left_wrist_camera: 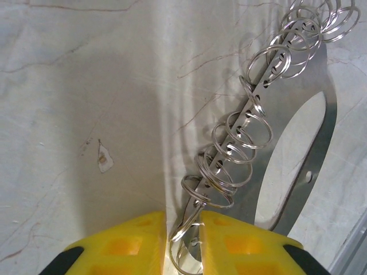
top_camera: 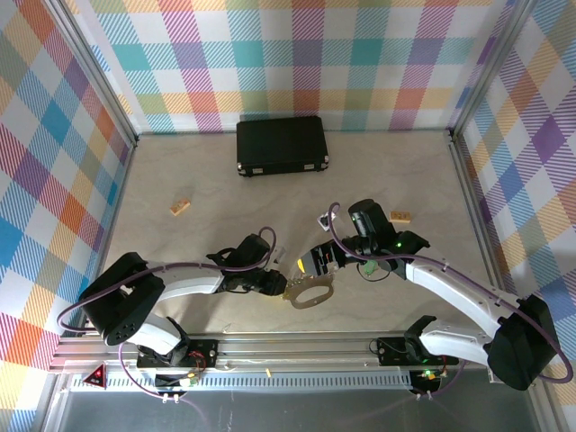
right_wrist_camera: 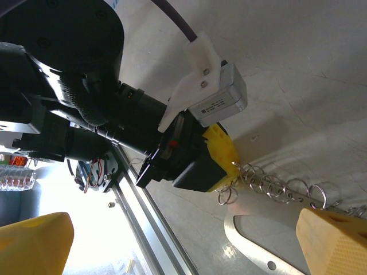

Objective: Put the keys on the keyring

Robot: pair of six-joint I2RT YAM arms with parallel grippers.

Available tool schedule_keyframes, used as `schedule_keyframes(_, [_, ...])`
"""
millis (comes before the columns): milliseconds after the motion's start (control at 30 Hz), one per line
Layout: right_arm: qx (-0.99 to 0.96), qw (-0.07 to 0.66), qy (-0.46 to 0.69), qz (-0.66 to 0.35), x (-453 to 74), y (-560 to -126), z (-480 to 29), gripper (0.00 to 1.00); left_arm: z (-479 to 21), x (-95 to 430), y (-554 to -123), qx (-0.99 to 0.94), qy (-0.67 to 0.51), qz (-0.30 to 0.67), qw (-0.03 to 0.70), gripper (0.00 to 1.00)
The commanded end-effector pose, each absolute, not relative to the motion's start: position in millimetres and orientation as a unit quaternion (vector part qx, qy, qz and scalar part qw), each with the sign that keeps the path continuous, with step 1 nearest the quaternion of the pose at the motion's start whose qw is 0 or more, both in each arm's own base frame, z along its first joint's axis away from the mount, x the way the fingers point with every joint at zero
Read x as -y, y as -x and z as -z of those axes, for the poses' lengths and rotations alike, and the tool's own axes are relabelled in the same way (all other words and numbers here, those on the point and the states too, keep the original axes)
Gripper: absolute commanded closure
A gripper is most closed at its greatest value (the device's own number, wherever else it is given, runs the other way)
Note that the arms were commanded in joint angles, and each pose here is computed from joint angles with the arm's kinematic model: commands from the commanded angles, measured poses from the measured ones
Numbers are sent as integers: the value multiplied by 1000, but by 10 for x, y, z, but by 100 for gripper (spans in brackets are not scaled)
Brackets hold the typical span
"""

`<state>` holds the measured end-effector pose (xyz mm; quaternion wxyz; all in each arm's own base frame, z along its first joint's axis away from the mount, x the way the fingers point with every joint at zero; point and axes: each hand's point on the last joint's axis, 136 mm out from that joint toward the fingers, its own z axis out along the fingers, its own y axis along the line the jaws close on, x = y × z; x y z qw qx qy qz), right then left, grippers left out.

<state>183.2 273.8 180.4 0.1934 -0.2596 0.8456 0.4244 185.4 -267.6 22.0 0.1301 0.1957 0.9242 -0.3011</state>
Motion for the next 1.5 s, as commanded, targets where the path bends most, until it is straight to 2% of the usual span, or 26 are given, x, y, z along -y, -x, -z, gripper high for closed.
schedule_keyframes(0, [-836, 209, 274, -428, -2763, -1878, -1932, 1, -209, 2700, -1840, -921, -202, 307, 125, 79])
schedule_keyframes(567, [-836, 219, 272, -423, -2717, -1864, -1966, 1, -245, 2698, -1833, -918, -204, 313, 132, 92])
schedule_keyframes(967, [-838, 230, 265, -419, -2662, -1849, -2010, 1, -436, 2632, -1857, -915, -200, 309, 164, 98])
schedule_keyframes(1233, [-845, 228, 256, -409, -2674, -1920, -2059, 0, -808, 2566, -1861, -905, -205, 312, 206, 100])
schedule_keyframes(1467, [-797, 261, 316, -443, -2682, -1726, -2437, 2, -1509, 2694, -1811, -858, -248, 364, 264, 100])
